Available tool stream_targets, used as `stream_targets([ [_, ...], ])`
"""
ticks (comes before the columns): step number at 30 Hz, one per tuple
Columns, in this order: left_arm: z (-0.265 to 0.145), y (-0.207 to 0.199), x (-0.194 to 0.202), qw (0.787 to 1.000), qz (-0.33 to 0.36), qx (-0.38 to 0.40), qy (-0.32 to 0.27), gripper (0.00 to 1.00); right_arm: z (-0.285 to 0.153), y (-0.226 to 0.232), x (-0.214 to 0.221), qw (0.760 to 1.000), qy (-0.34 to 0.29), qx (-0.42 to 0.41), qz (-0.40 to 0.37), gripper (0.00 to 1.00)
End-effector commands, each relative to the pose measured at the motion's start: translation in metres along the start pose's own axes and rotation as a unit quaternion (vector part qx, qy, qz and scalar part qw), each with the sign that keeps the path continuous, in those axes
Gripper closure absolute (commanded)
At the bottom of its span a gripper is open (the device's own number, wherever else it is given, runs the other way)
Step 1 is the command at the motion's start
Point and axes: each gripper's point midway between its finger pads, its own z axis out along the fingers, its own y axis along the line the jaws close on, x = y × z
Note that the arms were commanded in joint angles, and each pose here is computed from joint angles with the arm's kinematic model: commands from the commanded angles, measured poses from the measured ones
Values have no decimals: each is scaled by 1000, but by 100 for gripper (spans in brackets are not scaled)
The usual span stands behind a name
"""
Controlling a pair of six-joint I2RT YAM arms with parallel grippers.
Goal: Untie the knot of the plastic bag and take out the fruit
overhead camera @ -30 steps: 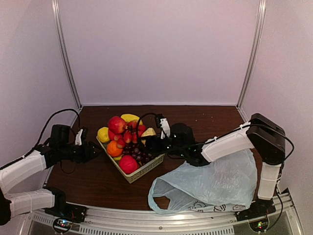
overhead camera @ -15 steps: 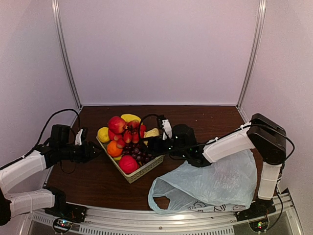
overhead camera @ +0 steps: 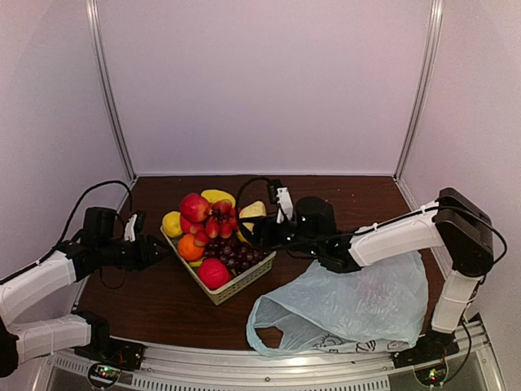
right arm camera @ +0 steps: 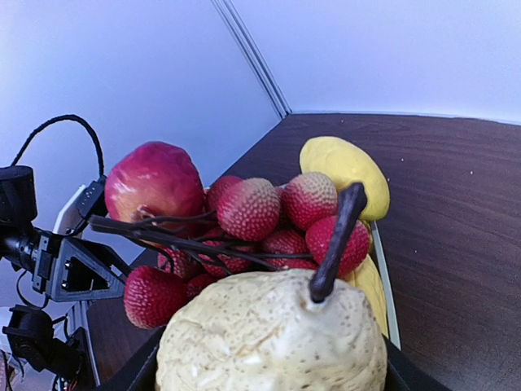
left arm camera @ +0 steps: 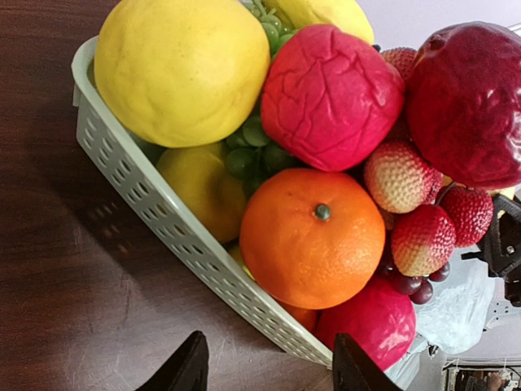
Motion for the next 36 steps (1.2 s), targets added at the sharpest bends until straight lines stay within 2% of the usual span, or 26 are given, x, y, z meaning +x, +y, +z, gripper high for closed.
stream_targets([
  [1,-2,-4,-1,1000,5,8,-2,48,-15,14,-25,1000,-14,-9,-26,43],
  [19,-3,-4,2,1000,5,11,-1,48,-17,99,23,994,46,-52,-85,43],
  [26,-5,-4,4,1000,6,11,-2,48,1,97,30,986,58,-7,-156,43],
  [36,-6,-3,6,1000,5,10,0,48,14,102,52,964,91,14,-250,42],
])
